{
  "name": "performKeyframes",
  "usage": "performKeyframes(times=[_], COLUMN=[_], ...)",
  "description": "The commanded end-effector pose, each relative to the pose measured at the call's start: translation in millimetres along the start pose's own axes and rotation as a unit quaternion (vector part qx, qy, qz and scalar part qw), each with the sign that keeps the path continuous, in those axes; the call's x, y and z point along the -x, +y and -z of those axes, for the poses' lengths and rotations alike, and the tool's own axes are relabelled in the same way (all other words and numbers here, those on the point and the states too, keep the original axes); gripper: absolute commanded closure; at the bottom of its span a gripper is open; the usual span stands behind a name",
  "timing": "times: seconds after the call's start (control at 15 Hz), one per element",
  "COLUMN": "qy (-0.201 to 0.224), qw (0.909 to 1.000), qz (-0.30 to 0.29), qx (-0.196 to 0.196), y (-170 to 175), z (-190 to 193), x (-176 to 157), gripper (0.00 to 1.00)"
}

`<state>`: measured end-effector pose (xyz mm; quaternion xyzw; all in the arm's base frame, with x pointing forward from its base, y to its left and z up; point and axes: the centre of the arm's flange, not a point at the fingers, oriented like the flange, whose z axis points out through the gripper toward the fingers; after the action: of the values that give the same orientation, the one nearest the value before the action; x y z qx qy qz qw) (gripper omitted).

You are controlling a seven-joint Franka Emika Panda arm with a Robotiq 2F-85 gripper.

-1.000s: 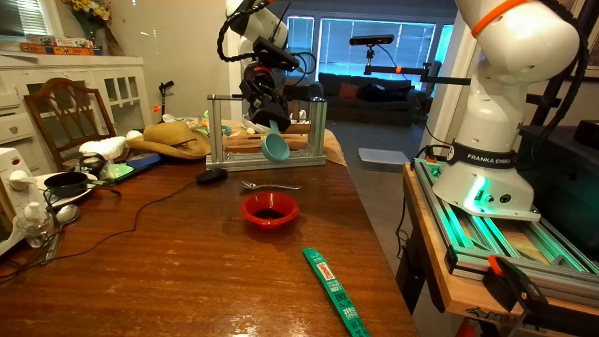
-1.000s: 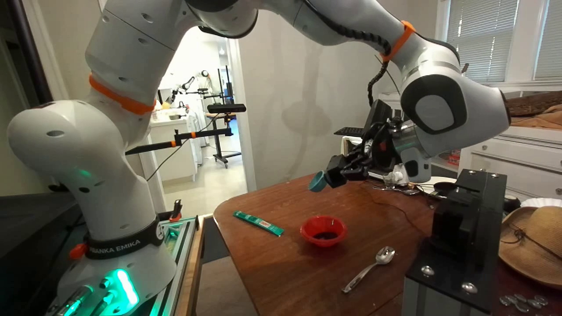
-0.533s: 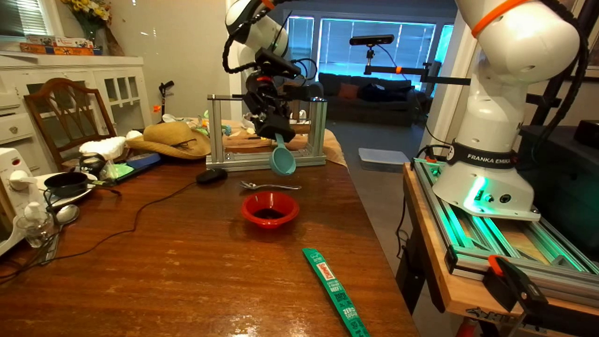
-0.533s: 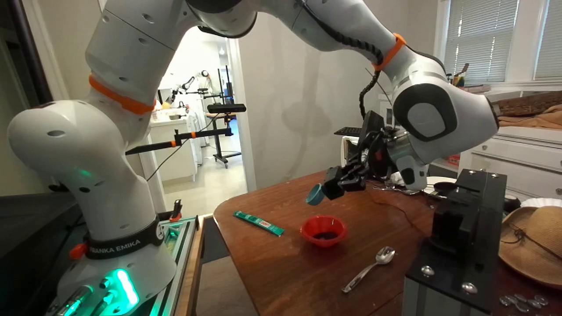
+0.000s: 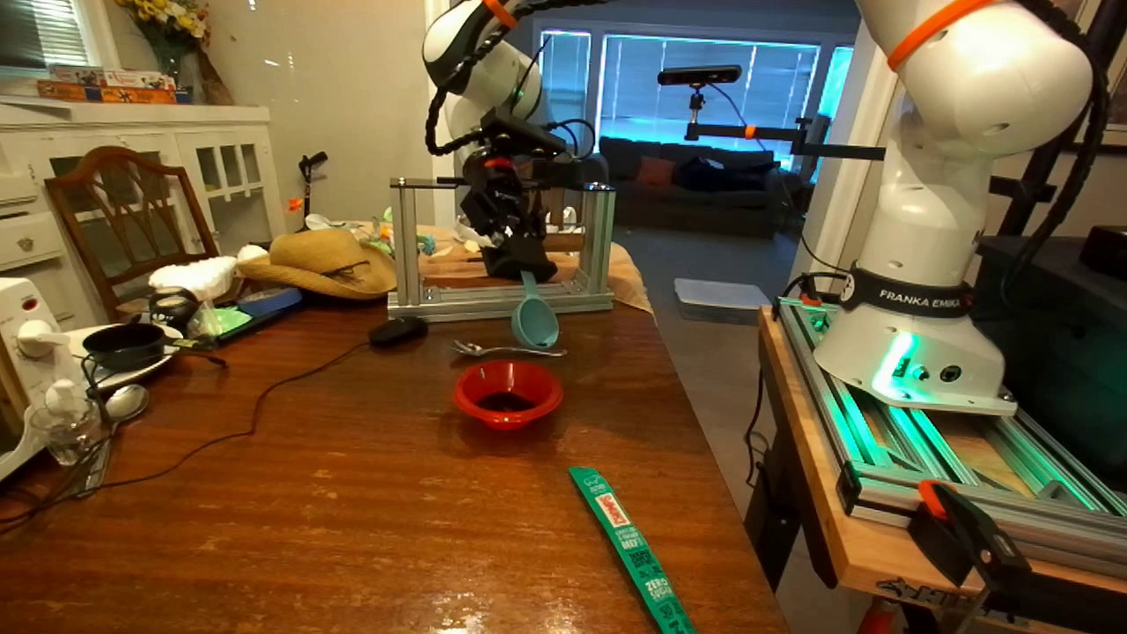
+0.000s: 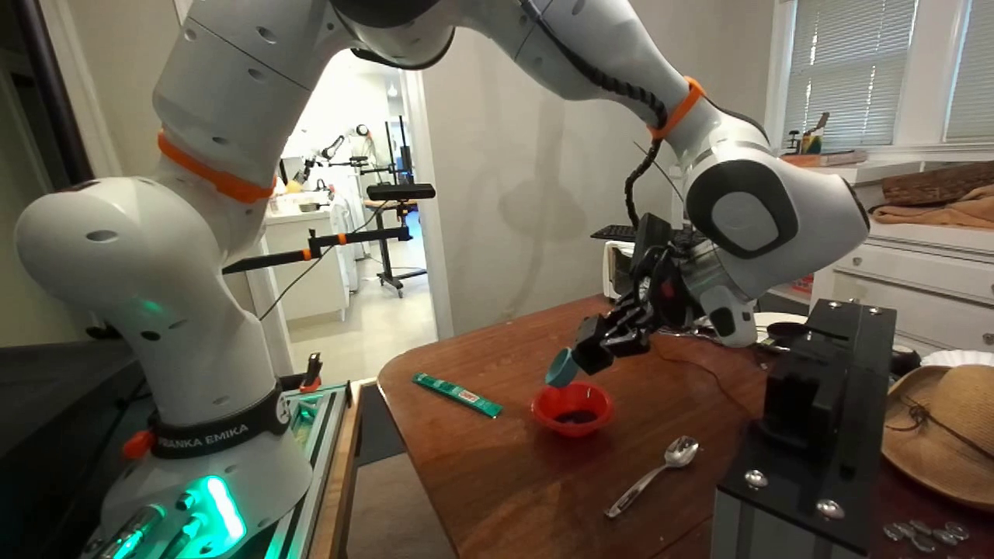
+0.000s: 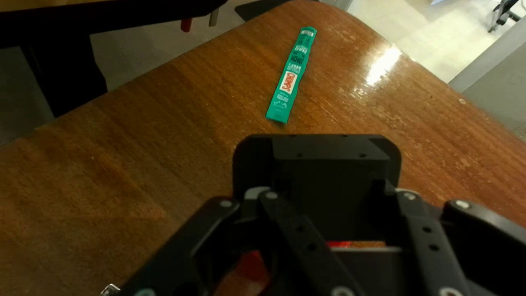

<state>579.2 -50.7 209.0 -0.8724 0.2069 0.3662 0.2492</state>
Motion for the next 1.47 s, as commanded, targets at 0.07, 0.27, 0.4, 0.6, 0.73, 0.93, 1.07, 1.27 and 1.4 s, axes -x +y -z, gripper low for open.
performKeyframes(times=[0.07,0.27,0.4,0.6,0.73,0.93,1.07,1.27,1.4], qy=[0.043,0.06,0.076,0.099,0.111,0.126,0.137,0.158,0.184], qw=[0.998,0.995,0.9919,0.9865,0.983,0.9784,0.9745,0.9671,0.9603], qz=[-0.001,0.013,0.027,0.047,0.061,0.077,0.087,0.101,0.113], qx=[0.046,0.079,0.098,0.122,0.132,0.145,0.154,0.172,0.177], y=[-6.2,-18.8,-28.0,-42.3,-54.1,-67.3,-74.2,-79.6,-80.9], z=[-13.5,-27.7,-36.8,-49.3,-57.4,-66.6,-72.0,-77.4,-78.4], x=[2.8,5.7,9.4,15.7,21.6,32.5,42.6,55.2,61.0], gripper=[0.77,0.77,0.77,0.77,0.77,0.77,0.77,0.77,0.77])
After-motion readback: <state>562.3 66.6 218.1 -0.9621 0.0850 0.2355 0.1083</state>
